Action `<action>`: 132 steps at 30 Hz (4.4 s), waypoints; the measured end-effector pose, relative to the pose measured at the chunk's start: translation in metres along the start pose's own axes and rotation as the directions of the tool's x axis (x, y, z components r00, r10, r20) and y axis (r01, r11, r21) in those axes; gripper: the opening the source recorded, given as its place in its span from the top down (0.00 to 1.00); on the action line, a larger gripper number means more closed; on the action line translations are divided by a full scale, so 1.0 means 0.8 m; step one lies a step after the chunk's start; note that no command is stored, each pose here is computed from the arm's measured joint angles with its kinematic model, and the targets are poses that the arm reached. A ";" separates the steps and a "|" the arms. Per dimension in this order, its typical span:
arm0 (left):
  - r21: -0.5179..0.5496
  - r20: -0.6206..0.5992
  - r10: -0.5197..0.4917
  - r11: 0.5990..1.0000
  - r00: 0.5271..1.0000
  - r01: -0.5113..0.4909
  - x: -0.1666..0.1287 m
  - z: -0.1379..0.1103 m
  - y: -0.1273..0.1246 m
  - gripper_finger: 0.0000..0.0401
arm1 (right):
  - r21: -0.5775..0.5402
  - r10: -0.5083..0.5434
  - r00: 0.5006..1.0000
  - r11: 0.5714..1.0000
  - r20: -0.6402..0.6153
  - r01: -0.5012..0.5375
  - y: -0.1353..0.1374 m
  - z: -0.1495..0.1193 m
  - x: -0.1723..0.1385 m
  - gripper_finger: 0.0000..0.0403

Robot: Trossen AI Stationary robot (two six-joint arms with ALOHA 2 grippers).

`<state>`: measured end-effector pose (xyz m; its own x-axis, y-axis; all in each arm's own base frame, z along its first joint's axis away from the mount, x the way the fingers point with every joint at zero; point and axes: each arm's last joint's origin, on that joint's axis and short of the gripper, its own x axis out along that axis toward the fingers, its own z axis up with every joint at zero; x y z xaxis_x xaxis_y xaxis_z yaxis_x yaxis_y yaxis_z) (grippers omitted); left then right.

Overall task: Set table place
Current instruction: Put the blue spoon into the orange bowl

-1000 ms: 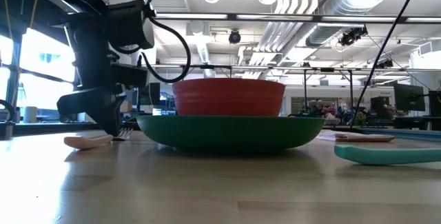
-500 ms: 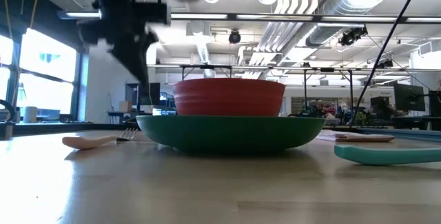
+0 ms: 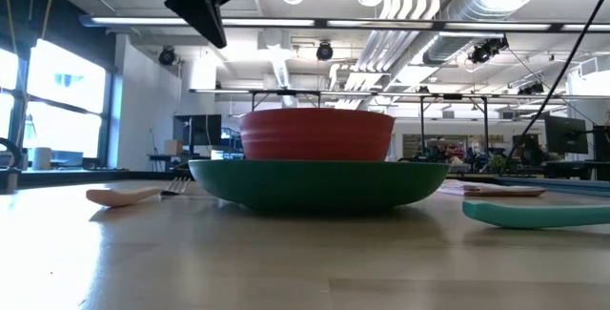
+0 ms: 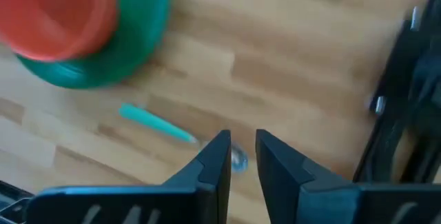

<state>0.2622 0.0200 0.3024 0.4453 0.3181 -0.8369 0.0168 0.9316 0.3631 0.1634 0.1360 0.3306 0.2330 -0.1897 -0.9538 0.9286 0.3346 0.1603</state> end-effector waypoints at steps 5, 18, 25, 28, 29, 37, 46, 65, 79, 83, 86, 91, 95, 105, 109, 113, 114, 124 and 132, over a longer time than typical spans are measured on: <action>-0.030 0.015 -0.024 0.999 1.000 0.025 0.003 0.004 -0.005 1.00 | 0.161 0.085 0.994 0.984 -0.074 -0.072 -0.042 -0.053 0.036 0.86; -0.143 0.171 0.021 0.990 0.985 0.004 0.000 0.023 0.000 1.00 | 0.223 0.305 0.920 0.942 -0.248 -0.252 -0.065 -0.110 0.160 0.86; -0.169 0.170 0.021 0.986 0.985 0.008 0.001 0.023 0.001 1.00 | 0.210 0.286 0.921 0.949 -0.265 -0.234 -0.084 -0.110 0.192 0.86; -0.175 0.170 0.020 0.985 0.985 0.010 0.001 0.023 0.000 1.00 | 0.209 0.283 0.922 0.950 -0.265 -0.232 -0.087 -0.110 0.197 0.86; -0.177 0.169 0.020 0.984 0.985 0.010 0.001 0.023 0.000 1.00 | 0.210 0.283 0.922 0.950 -0.264 -0.231 -0.087 -0.109 0.198 0.86; -0.185 0.168 0.021 0.983 0.986 0.011 0.001 0.023 0.000 1.00 | 0.210 0.303 0.921 0.944 -0.244 -0.254 -0.087 -0.109 0.198 0.86; -0.185 0.167 0.023 0.983 0.986 0.009 0.001 0.023 0.000 1.00 | 0.202 0.352 0.894 0.931 -0.277 -0.303 -0.079 -0.111 0.195 0.86; -0.203 0.163 0.038 0.979 0.986 -0.004 0.001 0.023 0.001 1.00 | 0.182 0.317 0.924 0.942 -0.214 -0.281 -0.083 -0.104 0.200 0.61; -0.196 0.162 0.043 0.980 0.986 -0.010 0.001 0.023 0.001 1.00 | 0.193 0.294 0.937 0.947 -0.190 -0.258 -0.085 -0.104 0.204 0.57; -0.198 0.159 0.056 0.980 0.986 -0.024 0.001 0.023 0.002 1.00 | 0.196 0.298 0.934 0.945 -0.197 -0.260 -0.080 -0.111 0.211 0.57; -0.196 0.158 0.057 0.980 0.986 -0.025 0.001 0.023 0.002 1.00 | 0.197 0.287 0.937 0.948 -0.198 -0.249 -0.078 -0.115 0.217 0.57; -0.191 0.158 0.057 0.981 0.986 -0.026 0.001 0.023 0.002 1.00 | 0.201 0.288 0.938 0.947 -0.192 -0.249 -0.076 -0.116 0.221 0.58; -0.191 0.158 0.057 0.981 0.986 -0.026 0.001 0.023 0.002 1.00 | 0.197 0.274 0.943 0.951 -0.190 -0.237 -0.074 -0.115 0.224 0.66; -0.191 0.158 0.057 0.981 0.986 -0.026 0.001 0.023 0.002 1.00 | 0.180 0.263 0.948 0.956 -0.179 -0.231 -0.075 -0.114 0.225 0.96; -0.191 0.158 0.057 0.981 0.986 -0.026 0.001 0.023 0.002 1.00 | 0.183 0.297 0.945 0.945 -0.134 -0.271 -0.072 -0.112 0.226 0.99; -0.192 0.158 0.057 0.981 0.986 -0.026 0.001 0.023 0.002 1.00 | 0.172 0.304 0.942 0.945 -0.145 -0.278 -0.069 -0.112 0.223 1.00; -0.191 0.158 0.056 0.981 0.986 -0.025 0.001 0.023 0.002 1.00 | 0.169 0.304 0.941 0.946 -0.152 -0.278 -0.067 -0.112 0.221 1.00; -0.009 0.331 -0.153 0.986 0.931 0.165 -0.004 0.038 -0.003 0.98 | 0.050 0.225 0.968 0.974 -0.110 -0.221 -0.029 -0.093 0.141 1.00; 0.119 0.572 -0.258 0.965 0.778 0.233 -0.014 0.066 -0.001 0.82 | -0.124 0.154 0.987 0.981 0.036 -0.148 -0.001 -0.029 0.027 1.00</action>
<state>0.3048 0.0063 0.3328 0.8545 -0.0937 -0.5109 0.2266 0.9523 0.2044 0.1611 0.1531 0.3042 0.3832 -0.1690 -0.9081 0.8407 0.4710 0.2672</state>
